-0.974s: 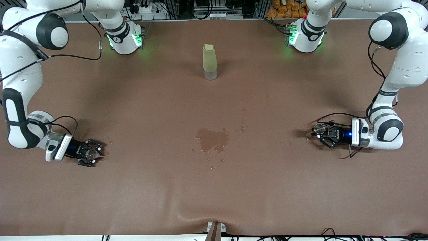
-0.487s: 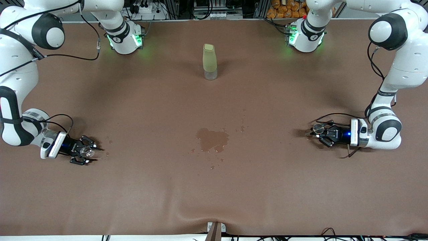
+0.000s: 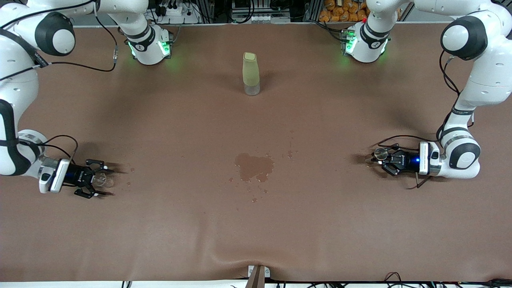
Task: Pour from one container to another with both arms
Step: 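Lower the beaker with the right gripper while the left gripper lowers the jigger, then open the right gripper off the beaker while the left gripper releases the jigger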
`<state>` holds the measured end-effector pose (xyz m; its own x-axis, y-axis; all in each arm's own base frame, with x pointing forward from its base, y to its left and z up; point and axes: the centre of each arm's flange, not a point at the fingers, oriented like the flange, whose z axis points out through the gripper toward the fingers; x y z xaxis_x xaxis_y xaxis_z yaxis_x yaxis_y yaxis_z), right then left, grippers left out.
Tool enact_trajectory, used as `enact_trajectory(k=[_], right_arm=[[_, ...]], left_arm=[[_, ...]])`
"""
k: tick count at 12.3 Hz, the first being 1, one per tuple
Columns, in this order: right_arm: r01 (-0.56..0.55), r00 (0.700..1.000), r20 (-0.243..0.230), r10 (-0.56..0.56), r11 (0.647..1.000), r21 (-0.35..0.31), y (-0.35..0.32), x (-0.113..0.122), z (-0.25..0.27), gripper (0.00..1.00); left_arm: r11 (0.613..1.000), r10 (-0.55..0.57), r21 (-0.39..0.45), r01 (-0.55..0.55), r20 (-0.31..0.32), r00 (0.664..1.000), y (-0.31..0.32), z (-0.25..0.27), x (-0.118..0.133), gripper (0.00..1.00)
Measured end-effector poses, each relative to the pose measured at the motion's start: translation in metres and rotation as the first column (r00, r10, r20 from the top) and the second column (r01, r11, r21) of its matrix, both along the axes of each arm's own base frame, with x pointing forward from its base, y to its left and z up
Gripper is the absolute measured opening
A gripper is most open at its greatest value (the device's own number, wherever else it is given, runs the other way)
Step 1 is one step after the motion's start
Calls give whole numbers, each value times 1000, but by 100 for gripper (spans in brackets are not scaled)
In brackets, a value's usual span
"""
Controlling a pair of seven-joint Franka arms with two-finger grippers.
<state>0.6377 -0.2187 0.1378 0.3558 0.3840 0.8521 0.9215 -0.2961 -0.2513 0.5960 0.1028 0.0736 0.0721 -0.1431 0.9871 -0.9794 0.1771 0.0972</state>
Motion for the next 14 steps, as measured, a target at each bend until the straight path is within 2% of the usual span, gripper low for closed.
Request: enact_trajectory(k=[4,8,11,14], right_arm=[[-15,997,-71,12,999,-47,-2,17,55,100],[-29,986,-167,4,989,-147,26,45,123,100],[-52,968,-251,-14,965,-258,83,62,190,100],[-35,952,-291,-91,916,-399,142,66,271,100]], left_arm=[[1000,0,0,0,0,1000,0,0,0,20],[1000,0,-1,0,0,1000,0,0,0,20],[1000,1,-1,-1,0,1000,0,0,0,20],[1000,3,-1,-3,0,1000,2,0,0,20]])
